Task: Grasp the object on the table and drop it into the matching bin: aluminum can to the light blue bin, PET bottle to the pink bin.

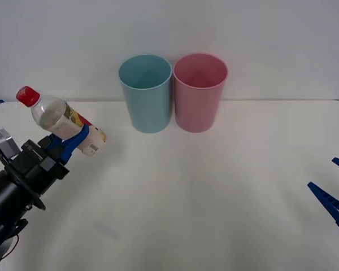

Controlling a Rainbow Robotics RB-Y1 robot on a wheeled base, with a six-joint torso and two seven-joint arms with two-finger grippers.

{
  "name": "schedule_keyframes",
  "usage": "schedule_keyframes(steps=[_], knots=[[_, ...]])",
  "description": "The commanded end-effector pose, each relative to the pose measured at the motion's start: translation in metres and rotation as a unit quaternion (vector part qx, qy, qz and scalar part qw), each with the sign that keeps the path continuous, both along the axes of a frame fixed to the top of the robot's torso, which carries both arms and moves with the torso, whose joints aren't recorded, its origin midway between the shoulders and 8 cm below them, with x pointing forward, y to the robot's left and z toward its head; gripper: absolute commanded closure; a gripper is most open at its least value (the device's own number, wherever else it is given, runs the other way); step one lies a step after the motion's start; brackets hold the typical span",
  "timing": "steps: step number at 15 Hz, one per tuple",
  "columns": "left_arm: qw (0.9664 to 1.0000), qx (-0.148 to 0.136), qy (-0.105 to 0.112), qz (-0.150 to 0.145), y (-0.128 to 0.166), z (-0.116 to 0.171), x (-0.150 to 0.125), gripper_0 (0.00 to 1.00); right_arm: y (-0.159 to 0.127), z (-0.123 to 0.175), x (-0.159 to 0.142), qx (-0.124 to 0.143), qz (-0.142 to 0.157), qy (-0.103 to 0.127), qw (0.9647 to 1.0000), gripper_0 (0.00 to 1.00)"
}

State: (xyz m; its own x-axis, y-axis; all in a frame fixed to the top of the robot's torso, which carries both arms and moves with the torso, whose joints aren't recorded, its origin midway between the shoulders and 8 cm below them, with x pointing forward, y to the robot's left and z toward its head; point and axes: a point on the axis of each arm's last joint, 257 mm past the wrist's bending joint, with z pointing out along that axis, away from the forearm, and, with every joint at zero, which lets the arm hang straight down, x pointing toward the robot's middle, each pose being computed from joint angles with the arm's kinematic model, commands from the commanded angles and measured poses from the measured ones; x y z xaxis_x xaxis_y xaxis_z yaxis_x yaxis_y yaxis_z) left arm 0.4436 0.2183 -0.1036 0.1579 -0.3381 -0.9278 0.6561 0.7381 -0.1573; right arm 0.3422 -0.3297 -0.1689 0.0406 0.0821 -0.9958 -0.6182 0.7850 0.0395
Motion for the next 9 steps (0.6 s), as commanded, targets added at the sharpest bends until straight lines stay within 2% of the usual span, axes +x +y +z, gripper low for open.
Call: schedule_keyframes(steps=[1,5,9], knots=[[0.9997,-0.013,-0.016,-0.015,-0.011,0.029,0.015,1.0,0.0,0.0,0.0,0.0,0.0,0.0,1.0,0.0],[0.998,-0.019,-0.031,-0.052,-0.024,0.077,0.031,1.0,0.0,0.0,0.0,0.0,0.0,0.0,1.0,0.0],[0.9953,-0.01,-0.046,-0.084,-0.047,0.121,0.047,1.0,0.0,0.0,0.0,0.0,0.0,0.0,1.0,0.0]])
